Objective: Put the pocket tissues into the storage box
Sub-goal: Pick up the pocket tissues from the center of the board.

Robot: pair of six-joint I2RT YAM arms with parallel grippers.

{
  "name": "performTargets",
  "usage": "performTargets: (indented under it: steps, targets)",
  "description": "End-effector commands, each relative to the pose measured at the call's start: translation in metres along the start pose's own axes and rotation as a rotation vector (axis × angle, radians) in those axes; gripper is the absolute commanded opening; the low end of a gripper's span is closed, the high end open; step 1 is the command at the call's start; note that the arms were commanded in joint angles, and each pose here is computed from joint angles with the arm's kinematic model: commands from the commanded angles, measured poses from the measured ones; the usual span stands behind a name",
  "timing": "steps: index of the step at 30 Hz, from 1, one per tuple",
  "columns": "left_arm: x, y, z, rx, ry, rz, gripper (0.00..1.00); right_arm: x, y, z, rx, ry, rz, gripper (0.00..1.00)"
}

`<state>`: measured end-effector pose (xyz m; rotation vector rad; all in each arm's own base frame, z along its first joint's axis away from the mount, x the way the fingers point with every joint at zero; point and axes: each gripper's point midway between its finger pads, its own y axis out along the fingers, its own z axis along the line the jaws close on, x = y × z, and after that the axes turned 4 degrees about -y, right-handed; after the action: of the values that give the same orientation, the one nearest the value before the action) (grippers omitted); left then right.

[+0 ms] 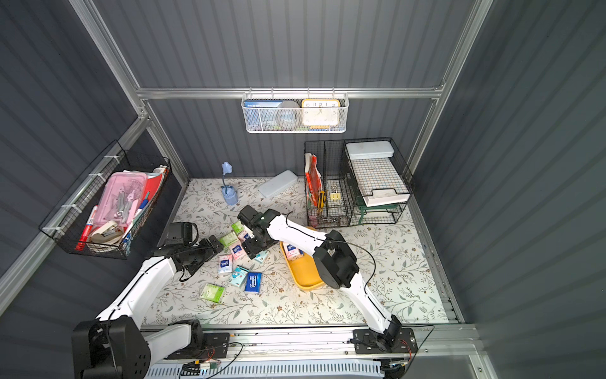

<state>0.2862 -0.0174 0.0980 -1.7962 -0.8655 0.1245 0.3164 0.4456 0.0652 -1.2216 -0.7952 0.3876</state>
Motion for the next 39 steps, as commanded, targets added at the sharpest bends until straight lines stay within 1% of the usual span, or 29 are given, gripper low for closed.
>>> performTargets:
  steps: [1,3,8,17,28,34,39]
  targets:
    - [0.001,-0.006,0.000,-0.004,-0.017,-0.001,0.99,-0.007,0.008,-0.004,-0.067,-0.057,0.043,0.81]
    - [0.004,-0.008,-0.003,-0.010,-0.022,-0.008,0.99,-0.005,0.011,-0.003,-0.092,-0.087,0.044,0.81]
    - [0.008,-0.007,0.006,0.036,-0.034,-0.004,0.99,-0.006,0.019,-0.006,-0.142,-0.135,0.071,0.81]
    - [0.014,-0.012,0.002,0.018,-0.033,-0.020,0.99,-0.012,0.030,-0.015,-0.191,-0.181,0.100,0.80]
    - [0.017,-0.014,-0.001,0.011,-0.025,-0.028,0.99,-0.017,0.042,-0.008,-0.162,-0.196,0.117,0.71]
    - [0.018,-0.015,-0.002,0.006,-0.021,-0.032,0.99,-0.021,0.047,0.000,-0.128,-0.205,0.128,0.70]
    - [0.018,-0.016,-0.001,0.008,-0.019,-0.036,0.99,-0.023,0.049,0.004,-0.126,-0.225,0.135,0.70]
